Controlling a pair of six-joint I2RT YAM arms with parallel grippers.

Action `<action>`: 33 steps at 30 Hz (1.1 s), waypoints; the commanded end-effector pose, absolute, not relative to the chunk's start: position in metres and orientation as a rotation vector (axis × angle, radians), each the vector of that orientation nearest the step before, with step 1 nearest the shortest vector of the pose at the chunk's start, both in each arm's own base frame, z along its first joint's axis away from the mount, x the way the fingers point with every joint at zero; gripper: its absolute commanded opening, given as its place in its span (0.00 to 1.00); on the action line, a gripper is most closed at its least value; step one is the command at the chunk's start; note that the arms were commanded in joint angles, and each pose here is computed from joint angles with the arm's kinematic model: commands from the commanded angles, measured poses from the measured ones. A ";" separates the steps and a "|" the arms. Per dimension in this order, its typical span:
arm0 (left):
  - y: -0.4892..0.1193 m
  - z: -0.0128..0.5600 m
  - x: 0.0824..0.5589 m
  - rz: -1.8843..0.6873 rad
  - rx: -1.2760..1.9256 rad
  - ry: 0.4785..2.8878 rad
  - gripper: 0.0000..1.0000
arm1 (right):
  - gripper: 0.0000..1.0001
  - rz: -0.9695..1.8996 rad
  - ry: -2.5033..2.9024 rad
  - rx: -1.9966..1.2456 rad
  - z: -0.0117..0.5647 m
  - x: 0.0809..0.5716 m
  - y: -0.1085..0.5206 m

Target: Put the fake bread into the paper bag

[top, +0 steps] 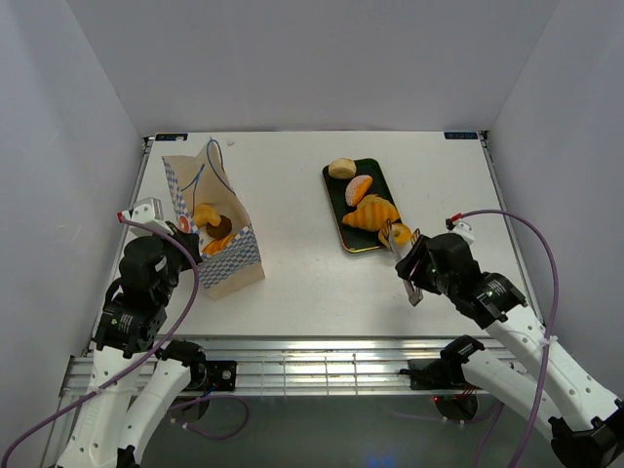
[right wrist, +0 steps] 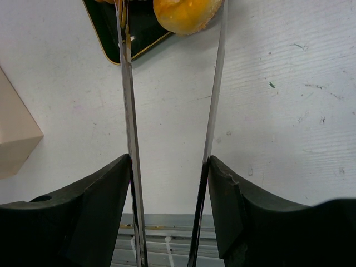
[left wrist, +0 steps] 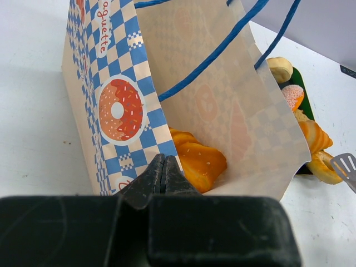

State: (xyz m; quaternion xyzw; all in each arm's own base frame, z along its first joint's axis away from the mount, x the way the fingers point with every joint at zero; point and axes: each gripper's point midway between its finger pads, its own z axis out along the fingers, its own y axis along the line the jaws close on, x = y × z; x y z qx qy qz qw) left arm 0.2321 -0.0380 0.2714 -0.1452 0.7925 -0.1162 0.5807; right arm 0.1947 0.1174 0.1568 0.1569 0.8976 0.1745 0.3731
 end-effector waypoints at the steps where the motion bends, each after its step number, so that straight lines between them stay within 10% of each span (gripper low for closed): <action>1: -0.034 0.265 0.230 -0.243 -0.337 1.866 0.00 | 0.62 0.505 2.272 0.384 0.161 0.207 0.124; 33: -0.038 0.265 0.229 -0.267 -0.322 1.870 0.00 | 0.57 0.484 2.198 0.457 0.183 0.196 0.098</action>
